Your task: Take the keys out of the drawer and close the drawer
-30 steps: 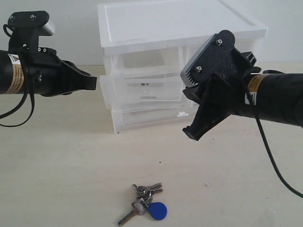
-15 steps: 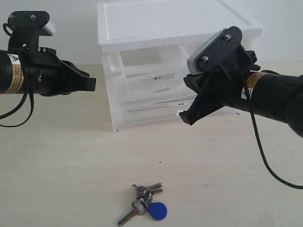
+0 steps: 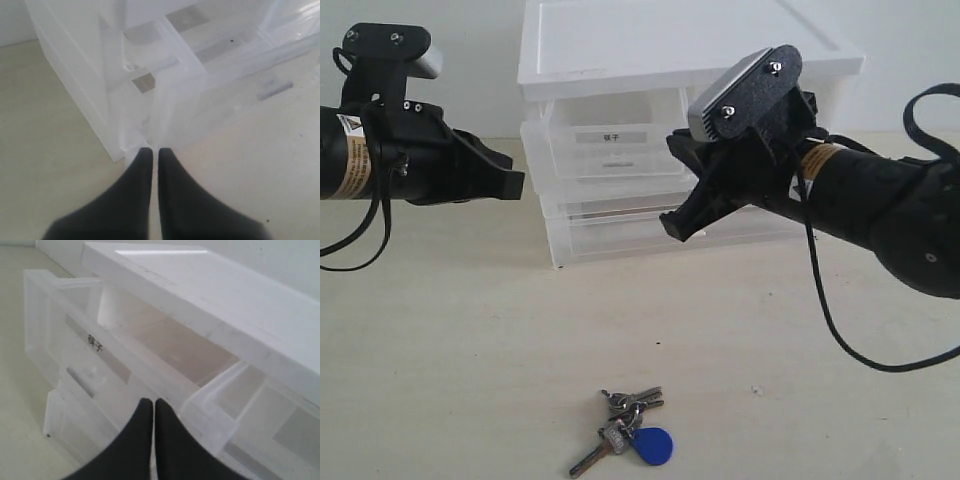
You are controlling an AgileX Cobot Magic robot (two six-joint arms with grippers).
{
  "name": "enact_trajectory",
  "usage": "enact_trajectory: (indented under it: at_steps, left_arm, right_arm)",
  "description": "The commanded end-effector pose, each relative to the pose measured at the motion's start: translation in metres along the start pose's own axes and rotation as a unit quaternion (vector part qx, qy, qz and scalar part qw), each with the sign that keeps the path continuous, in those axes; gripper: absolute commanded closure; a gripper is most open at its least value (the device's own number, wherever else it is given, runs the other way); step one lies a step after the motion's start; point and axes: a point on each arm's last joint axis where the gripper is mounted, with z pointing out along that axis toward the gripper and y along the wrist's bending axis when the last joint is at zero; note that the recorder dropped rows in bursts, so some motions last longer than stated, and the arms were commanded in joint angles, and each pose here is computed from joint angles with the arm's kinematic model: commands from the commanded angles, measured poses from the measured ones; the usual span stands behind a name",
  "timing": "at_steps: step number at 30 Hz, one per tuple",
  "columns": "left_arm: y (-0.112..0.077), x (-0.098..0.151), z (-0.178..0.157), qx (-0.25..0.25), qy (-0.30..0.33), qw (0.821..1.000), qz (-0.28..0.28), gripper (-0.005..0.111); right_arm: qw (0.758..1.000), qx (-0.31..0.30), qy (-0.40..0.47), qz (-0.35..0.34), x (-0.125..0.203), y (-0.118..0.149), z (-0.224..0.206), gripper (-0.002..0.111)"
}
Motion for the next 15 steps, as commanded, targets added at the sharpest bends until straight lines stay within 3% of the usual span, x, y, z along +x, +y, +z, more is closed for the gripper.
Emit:
enact_trajectory:
  at_steps: [1,8,15]
  left_arm:
    - [0.0,-0.004,-0.002,-0.002,-0.007,1.0,0.016,0.102]
    - [0.005,-0.005,-0.002,-0.029,-0.011,0.999,0.017,0.102]
    - [0.005,-0.005,-0.002,-0.029,-0.011,0.999,0.017,0.102]
  right_arm:
    - [0.999,0.021,-0.038,-0.001,-0.012,-0.008,0.007,0.108]
    - [0.995,0.097,-0.031,-0.016,-0.012,-0.024,0.015,0.108]
    - [0.992,0.092,-0.079,0.013,-0.018,-0.023,0.015,0.108]
